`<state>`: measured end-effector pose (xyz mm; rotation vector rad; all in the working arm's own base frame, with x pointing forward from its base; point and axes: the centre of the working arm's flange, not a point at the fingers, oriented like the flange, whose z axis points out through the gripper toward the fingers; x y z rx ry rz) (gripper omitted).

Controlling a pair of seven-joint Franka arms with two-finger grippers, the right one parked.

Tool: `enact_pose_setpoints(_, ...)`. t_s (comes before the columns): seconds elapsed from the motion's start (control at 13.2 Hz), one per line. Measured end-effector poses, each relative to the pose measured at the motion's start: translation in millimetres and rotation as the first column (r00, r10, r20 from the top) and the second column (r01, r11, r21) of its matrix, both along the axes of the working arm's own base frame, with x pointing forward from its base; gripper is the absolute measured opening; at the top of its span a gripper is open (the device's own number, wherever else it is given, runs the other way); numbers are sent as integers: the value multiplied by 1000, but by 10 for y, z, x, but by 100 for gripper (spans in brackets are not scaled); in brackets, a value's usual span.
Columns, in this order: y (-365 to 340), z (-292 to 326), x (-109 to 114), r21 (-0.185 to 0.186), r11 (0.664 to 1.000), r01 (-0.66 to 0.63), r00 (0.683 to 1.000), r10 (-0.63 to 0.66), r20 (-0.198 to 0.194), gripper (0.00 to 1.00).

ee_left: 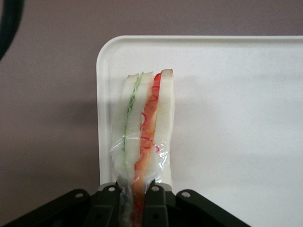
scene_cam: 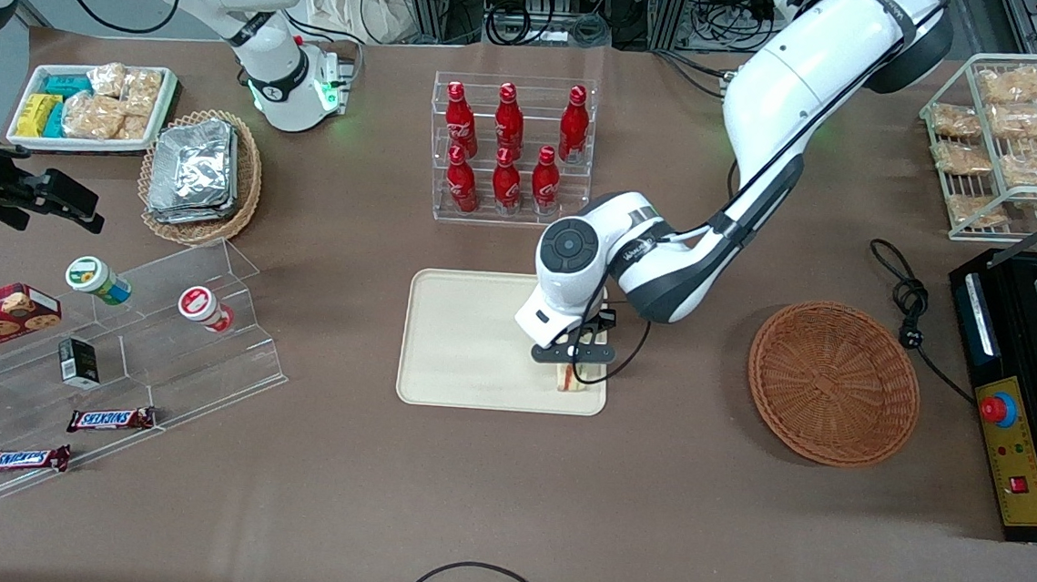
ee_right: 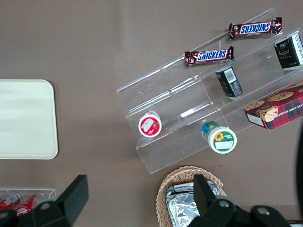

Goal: Place sandwich from basket to tray
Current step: 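Lower the sandwich onto the tray and open the left gripper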

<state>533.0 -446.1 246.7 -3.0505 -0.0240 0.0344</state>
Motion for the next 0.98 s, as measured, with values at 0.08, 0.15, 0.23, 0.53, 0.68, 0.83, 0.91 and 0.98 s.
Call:
enact_pose_setpoints(0.08,3,-34,-4,1,1000,1,1000,-1,-4,16)
enact_pose_setpoints(0.15,2,-52,-7,1,1000,1,1000,-1,-5,16)
enact_pose_setpoints(0.23,0,-57,-7,0,1000,2,1000,-2,-5,16)
enact_pose_setpoints(0.53,-7,-51,-3,-6,1000,2,1000,-2,-1,31)
enact_pose_setpoints(0.68,-20,-14,9,-16,1000,2,1000,-2,9,51)
enact_pose_setpoints(0.83,-34,137,42,-29,1000,1,999,0,34,73)
enact_pose_setpoints(0.91,-32,283,64,-37,999,-1,999,3,54,84)
enact_pose_setpoints(0.98,-15,482,90,-48,999,-8,997,11,79,93)
